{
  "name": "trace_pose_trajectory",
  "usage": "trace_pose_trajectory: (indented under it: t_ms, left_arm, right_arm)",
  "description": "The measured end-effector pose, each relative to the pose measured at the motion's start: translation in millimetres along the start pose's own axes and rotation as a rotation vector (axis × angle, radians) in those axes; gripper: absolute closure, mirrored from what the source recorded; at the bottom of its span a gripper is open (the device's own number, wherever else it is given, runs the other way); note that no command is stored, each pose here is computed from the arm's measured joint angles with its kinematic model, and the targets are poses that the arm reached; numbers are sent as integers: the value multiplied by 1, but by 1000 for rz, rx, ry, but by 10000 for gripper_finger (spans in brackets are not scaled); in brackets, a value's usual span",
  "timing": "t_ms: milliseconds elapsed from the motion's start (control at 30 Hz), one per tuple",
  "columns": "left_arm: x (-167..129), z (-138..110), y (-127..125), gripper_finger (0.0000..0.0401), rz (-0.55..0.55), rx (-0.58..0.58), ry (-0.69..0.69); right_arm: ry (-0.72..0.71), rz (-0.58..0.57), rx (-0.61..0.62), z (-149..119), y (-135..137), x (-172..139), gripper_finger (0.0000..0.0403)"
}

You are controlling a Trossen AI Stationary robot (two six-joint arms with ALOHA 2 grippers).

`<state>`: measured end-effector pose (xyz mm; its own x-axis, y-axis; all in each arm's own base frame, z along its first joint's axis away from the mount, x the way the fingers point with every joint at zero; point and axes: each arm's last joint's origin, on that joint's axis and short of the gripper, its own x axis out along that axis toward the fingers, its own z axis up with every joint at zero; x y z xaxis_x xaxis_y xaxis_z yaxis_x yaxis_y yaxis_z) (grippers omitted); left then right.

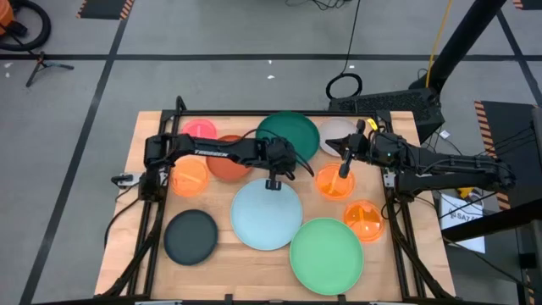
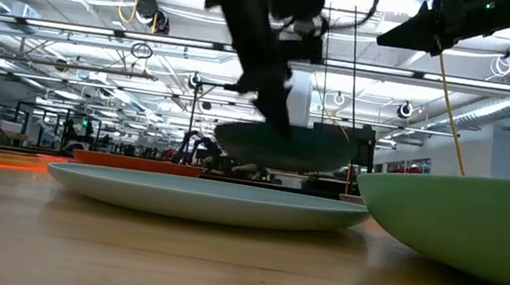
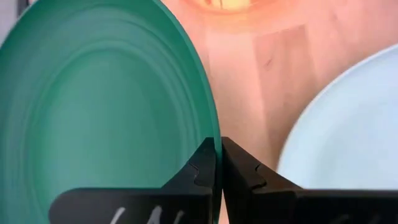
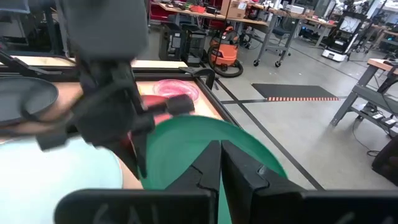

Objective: Stack plastic plates
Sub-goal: Stack the dark green plate on the blue plate

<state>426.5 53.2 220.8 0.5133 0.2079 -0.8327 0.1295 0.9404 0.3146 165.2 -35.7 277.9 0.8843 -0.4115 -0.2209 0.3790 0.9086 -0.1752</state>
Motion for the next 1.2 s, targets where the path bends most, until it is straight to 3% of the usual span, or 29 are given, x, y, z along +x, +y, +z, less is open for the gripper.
trace_pose_trajectory:
  t_ms: [267,467,567,900,1200]
  left_arm:
    - [-42,28,-27,391,-64,38,29]
    - [-67,35,-62,391,-99,31,15]
    - [-76,40,-81,391,-117,20,-12]
    - [-99,37,-148,391,-177,17,57]
    - [-121,27,-205,391,-121,28,72]
  right_arm:
    - [-4,7,0,0,0,-1,394]
    - [-98,226,-24,8,13,-10,394]
    - [-120,266,-27,10,17,-14,394]
    - [-150,372,44,14,30,-26,394]
    - [-207,465,63,20,42,-34,394]
